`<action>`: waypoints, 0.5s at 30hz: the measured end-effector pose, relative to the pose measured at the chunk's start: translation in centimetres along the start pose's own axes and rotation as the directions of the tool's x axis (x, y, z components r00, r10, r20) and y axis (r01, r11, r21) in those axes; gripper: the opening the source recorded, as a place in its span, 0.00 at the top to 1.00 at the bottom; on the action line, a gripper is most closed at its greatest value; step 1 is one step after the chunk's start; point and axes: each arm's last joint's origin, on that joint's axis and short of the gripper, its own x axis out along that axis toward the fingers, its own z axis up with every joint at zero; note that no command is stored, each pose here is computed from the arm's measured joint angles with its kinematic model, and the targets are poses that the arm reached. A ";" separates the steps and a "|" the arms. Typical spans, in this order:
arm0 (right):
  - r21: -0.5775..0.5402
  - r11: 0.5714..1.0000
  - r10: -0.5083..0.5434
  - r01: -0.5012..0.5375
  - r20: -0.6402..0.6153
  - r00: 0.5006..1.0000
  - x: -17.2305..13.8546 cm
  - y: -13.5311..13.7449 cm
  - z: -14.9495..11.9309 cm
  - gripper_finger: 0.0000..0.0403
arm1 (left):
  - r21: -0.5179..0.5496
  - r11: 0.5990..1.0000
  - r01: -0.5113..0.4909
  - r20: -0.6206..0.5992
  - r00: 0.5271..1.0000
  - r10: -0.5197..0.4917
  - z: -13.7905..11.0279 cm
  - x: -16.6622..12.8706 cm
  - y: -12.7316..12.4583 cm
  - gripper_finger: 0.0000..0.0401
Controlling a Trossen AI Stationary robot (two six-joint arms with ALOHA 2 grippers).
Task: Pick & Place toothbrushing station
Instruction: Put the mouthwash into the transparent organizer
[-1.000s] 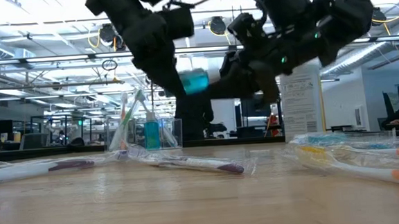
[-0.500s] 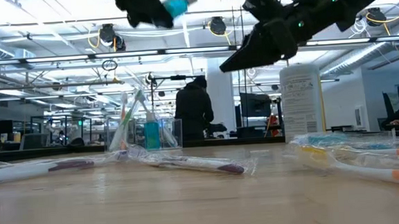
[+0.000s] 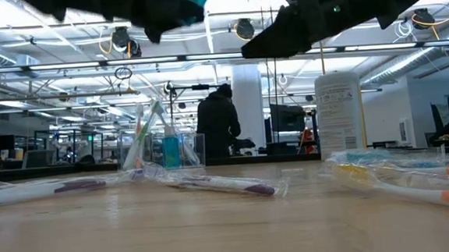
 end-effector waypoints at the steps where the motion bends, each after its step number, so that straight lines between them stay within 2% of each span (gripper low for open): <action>1: 0.015 1.000 0.013 -0.014 0.014 1.000 0.0 0.0 0.1 0.55 | 0.001 1.000 0.009 0.025 1.000 -0.009 -1.0 0.1 -0.1 0.78; 7: 0.040 0.990 0.122 -0.132 0.183 0.975 -0.2 0.3 1.7 0.55 | -0.085 0.995 0.058 0.158 0.987 -0.044 -3.8 1.0 -0.6 0.78; 10: 0.083 0.986 0.119 -0.147 0.274 0.954 -0.3 0.4 2.4 0.55 | -0.081 0.995 0.066 0.169 0.984 -0.052 -4.8 1.9 -1.1 0.78; 15: 0.124 0.979 0.119 -0.163 0.304 0.945 0.8 0.9 1.8 0.55 | -0.081 0.994 0.078 0.217 0.974 -0.059 -5.1 3.4 -1.6 0.78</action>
